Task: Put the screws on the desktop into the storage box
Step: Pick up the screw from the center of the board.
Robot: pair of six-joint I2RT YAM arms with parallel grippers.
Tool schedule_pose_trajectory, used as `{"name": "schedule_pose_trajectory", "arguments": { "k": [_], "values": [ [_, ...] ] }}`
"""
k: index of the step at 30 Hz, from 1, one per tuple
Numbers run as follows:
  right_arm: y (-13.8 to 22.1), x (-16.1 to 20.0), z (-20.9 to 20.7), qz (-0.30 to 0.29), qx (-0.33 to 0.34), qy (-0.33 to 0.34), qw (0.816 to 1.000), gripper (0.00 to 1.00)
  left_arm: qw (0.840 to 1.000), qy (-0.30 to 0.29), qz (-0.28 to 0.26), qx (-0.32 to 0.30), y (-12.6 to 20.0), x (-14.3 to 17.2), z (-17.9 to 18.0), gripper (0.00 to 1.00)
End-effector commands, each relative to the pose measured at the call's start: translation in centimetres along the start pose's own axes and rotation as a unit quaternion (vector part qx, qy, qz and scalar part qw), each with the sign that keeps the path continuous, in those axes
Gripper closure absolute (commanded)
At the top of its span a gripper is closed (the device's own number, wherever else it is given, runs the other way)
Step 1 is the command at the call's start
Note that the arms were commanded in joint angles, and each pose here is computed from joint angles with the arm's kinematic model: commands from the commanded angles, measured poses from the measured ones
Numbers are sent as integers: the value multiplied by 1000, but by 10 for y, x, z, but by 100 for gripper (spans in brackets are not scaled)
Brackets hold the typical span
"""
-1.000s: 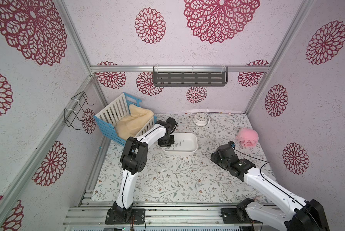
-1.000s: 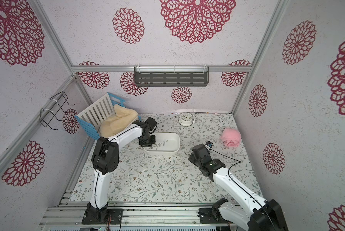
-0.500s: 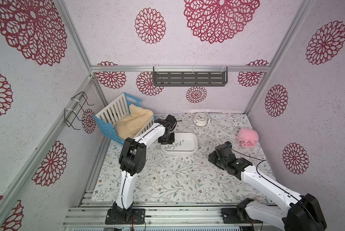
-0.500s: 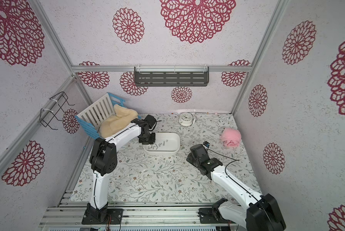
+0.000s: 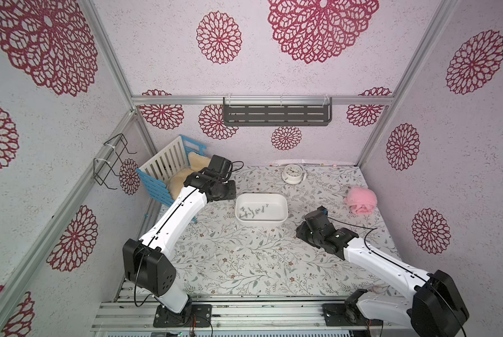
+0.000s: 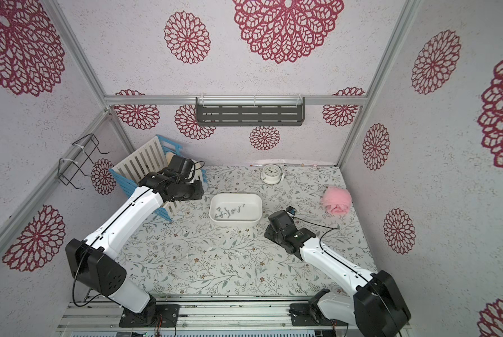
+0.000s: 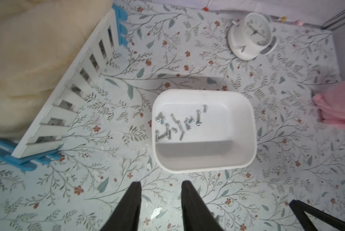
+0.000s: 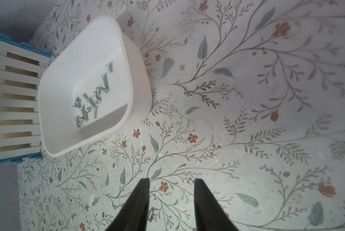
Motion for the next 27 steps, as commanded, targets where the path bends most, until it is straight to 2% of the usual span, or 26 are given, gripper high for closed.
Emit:
{"name": "schedule_pose_trajectory", "arguments": {
  "k": [1, 6, 14, 20, 27],
  "values": [
    [-1, -1, 15, 2, -11, 26, 1000, 59, 999, 17, 23, -14, -17, 15, 29, 61],
    [-12, 10, 27, 24, -12, 54, 998, 59, 998, 34, 39, -29, -28, 33, 57, 61],
    [-29, 30, 55, 81, -11, 135, 988, 59, 997, 47, 56, -32, -39, 41, 70, 61],
    [-47, 54, 59, 127, 13, 202, 971, 59, 996, 56, 62, -29, -41, 41, 74, 61],
    [-51, 66, 73, 141, 8, 294, 945, 59, 996, 60, 67, -25, -43, 42, 75, 61]
  ]
}}
Point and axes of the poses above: each gripper's point midway between its finger pads, its own y axis back along the fingers, its own z axis along the line the jaws close on, x = y × z, the point moved 4 cm from there along y, back along the fingers, and after that the axes turned 8 degrees about y, right-handed, at the moved point
